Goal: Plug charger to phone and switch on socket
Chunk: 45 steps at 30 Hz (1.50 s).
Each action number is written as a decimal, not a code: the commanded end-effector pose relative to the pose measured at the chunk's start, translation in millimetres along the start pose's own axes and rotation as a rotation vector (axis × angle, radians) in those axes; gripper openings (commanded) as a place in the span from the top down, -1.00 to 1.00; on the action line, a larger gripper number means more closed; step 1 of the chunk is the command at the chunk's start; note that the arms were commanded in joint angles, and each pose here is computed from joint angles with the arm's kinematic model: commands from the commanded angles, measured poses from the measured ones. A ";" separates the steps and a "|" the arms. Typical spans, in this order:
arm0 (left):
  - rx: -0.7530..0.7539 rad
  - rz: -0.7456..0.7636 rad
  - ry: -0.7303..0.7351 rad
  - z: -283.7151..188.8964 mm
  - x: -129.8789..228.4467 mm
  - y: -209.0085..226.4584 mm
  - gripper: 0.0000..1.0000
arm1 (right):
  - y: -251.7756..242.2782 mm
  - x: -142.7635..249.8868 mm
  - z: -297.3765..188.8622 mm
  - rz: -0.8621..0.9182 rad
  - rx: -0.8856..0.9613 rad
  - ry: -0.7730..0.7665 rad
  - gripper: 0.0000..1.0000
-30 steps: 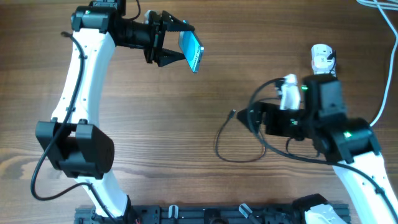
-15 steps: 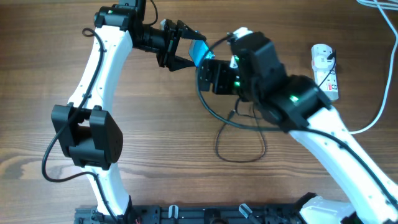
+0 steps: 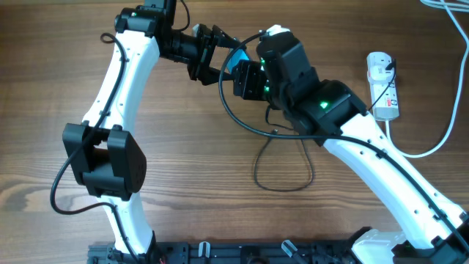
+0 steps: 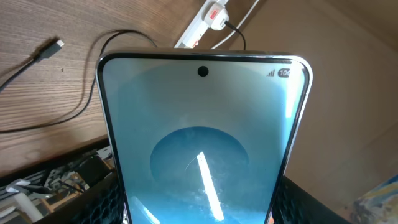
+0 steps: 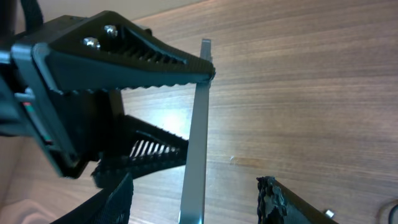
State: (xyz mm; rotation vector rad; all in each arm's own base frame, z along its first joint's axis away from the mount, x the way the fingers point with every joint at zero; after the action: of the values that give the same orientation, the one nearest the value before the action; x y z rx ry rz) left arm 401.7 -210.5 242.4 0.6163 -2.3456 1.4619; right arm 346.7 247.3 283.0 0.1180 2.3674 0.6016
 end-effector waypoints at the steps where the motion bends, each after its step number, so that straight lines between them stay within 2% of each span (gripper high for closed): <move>1: 0.014 -0.021 0.029 3.5 4.5 -3.7 -0.39 | 3.0 -6.7 1.0 -0.035 0.056 -0.073 -0.29; 3: 0.014 -0.030 0.029 3.5 4.5 -3.8 -0.40 | 6.4 -6.1 -0.2 -0.046 0.069 -0.096 -0.17; 6: 0.014 -0.030 0.030 3.5 4.5 -3.7 -0.39 | 8.4 -4.6 0.2 -0.050 0.067 -0.095 -0.15; 8: 0.019 -0.030 0.035 3.4 5.4 -4.4 -0.40 | 6.4 -4.9 0.2 -0.052 0.078 -0.098 0.00; 12: 0.042 -0.029 0.064 3.1 9.7 -8.1 -0.40 | 6.5 -5.0 0.9 -0.053 0.079 -0.099 0.13; 16: 0.042 -0.030 0.064 3.1 9.8 -8.0 -0.40 | 6.4 -4.9 0.9 -0.053 0.079 -0.098 0.13; 19: 0.042 -0.029 0.064 3.1 9.7 -8.1 -0.40 | 6.0 -6.1 0.8 -0.051 0.082 -0.105 0.25; 21: 0.042 -0.030 0.064 3.1 9.8 -8.0 -0.41 | 5.8 -6.2 0.8 -0.052 0.084 -0.106 0.26; 33: 0.043 -0.030 0.065 3.1 9.8 -8.1 -0.44 | 3.8 -3.5 0.9 -0.051 0.092 -0.093 0.74; 35: 0.042 -0.030 0.064 3.1 9.7 -8.1 -0.44 | 4.8 -2.9 1.0 -0.051 0.086 -0.089 0.90; 36: 0.043 -0.030 0.065 3.1 9.8 -8.1 -0.44 | 4.8 -2.9 1.0 -0.050 0.085 -0.089 0.91; 39: 0.042 -0.029 0.064 3.1 9.7 -8.1 -0.55 | 4.6 -2.9 0.8 -0.021 0.085 -0.090 0.91; 40: 0.042 -0.029 0.064 3.1 9.7 -8.1 -0.87 | 4.6 -2.9 0.8 0.007 0.084 -0.092 0.91; 41: 0.042 -0.029 0.064 3.1 9.7 -8.1 -1.00 | 4.4 -3.0 0.8 0.040 0.083 -0.093 0.91; 45: 0.042 -0.029 0.064 3.1 9.7 -8.1 -1.00 | -3.1 -10.6 -2.3 0.334 0.106 -0.159 0.91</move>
State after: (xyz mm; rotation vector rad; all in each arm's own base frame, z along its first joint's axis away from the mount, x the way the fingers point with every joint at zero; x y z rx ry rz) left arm 398.2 -215.0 248.9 0.6210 -2.2761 1.4830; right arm 345.8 248.0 282.8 0.2827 2.3172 0.5285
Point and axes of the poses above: each gripper's point midway between its finger pads, its own z axis out along the fingers, its own y axis along the line the jaws close on, x = y × z, the point moved 2 cm from there along -z, back along the fingers, and after that the axes turned 4 degrees about z, right-handed, at the moved point
